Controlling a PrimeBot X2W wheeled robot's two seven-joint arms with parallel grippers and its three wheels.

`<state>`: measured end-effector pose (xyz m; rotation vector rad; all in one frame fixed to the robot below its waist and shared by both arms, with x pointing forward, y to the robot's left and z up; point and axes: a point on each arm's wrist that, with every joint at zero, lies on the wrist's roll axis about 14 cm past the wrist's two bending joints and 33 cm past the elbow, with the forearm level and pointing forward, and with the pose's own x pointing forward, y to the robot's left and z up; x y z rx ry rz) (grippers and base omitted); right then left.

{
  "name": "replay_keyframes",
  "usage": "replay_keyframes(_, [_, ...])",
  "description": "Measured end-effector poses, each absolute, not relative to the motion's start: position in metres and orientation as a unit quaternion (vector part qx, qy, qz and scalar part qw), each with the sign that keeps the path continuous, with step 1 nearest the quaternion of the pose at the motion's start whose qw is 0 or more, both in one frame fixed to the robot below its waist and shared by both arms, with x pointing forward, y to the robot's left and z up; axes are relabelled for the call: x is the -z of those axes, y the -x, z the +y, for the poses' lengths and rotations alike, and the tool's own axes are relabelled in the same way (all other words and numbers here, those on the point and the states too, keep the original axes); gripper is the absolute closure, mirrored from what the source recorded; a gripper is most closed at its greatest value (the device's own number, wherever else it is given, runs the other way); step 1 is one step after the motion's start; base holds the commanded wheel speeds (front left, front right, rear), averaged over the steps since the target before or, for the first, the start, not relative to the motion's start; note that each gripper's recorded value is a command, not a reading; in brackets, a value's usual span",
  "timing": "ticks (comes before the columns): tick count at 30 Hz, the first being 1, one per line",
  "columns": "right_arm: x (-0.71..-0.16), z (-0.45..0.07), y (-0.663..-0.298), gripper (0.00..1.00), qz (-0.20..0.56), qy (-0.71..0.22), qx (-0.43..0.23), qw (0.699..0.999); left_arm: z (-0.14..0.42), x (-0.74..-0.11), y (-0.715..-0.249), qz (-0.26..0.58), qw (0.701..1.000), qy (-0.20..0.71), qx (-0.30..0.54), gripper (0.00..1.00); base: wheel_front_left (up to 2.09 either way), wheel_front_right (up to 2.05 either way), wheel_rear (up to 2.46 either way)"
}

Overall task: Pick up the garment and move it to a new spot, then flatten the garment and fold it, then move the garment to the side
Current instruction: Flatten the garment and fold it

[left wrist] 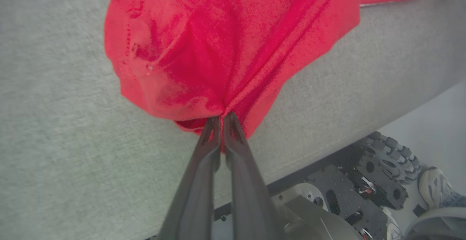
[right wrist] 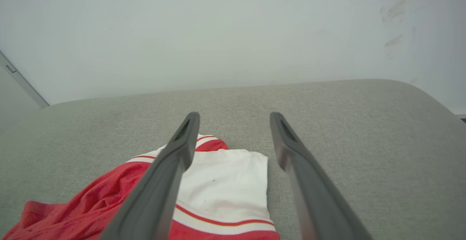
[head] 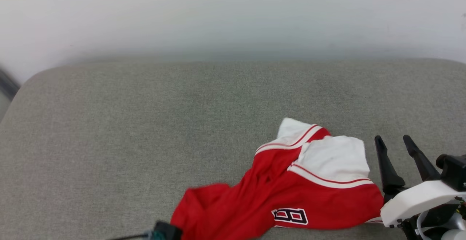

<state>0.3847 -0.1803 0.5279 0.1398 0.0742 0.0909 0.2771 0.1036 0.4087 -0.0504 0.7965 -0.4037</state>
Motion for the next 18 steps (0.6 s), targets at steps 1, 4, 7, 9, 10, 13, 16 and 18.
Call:
replay_keyframes(1, [-0.528,-0.180,-0.382,0.00,0.037,-0.070,-0.046,0.996,0.101,-0.400,-0.263,0.404,0.893,0.037,0.193,1.00,0.00,0.00,0.00])
replay_keyframes(4, [-0.530,-0.179,-0.378,0.00,0.036,-0.069,-0.046,0.996,0.097,-0.388,-0.243,0.431,0.882,0.067,0.180,0.94,0.00,0.00,0.00])
replay_keyframes(7, [-0.532,-0.180,-0.374,0.00,0.034,-0.069,-0.045,0.996,0.096,-0.390,-0.246,0.415,0.890,0.080,0.172,0.00,0.00,0.00,0.00])
replay_keyframes(9, [-0.534,-0.181,-0.373,0.00,0.033,-0.068,-0.043,0.996,0.095,-0.398,-0.256,0.389,0.902,0.084,0.168,0.00,0.00,0.00,0.00])
replay_keyframes(10, [-0.533,-0.181,-0.371,0.00,0.033,-0.069,-0.042,0.996,0.096,-0.403,-0.263,0.370,0.911,0.081,0.165,0.00,0.00,0.00,0.00])
replay_keyframes(13, [-0.533,-0.182,-0.369,0.00,0.036,-0.067,-0.040,0.996,0.102,-0.425,-0.292,0.306,0.937,0.063,0.155,0.00,0.00,0.00,0.00])
replay_keyframes(16, [-0.533,-0.184,-0.369,0.00,0.037,-0.064,-0.037,0.997,0.102,-0.448,-0.318,0.247,0.955,0.046,0.159,0.00,0.00,0.00,0.00])
replay_keyframes(18, [-0.532,-0.184,-0.370,0.00,0.038,-0.065,-0.037,0.996,0.101,-0.467,-0.340,0.202,0.965,0.033,0.165,0.00,0.00,0.00,0.00])
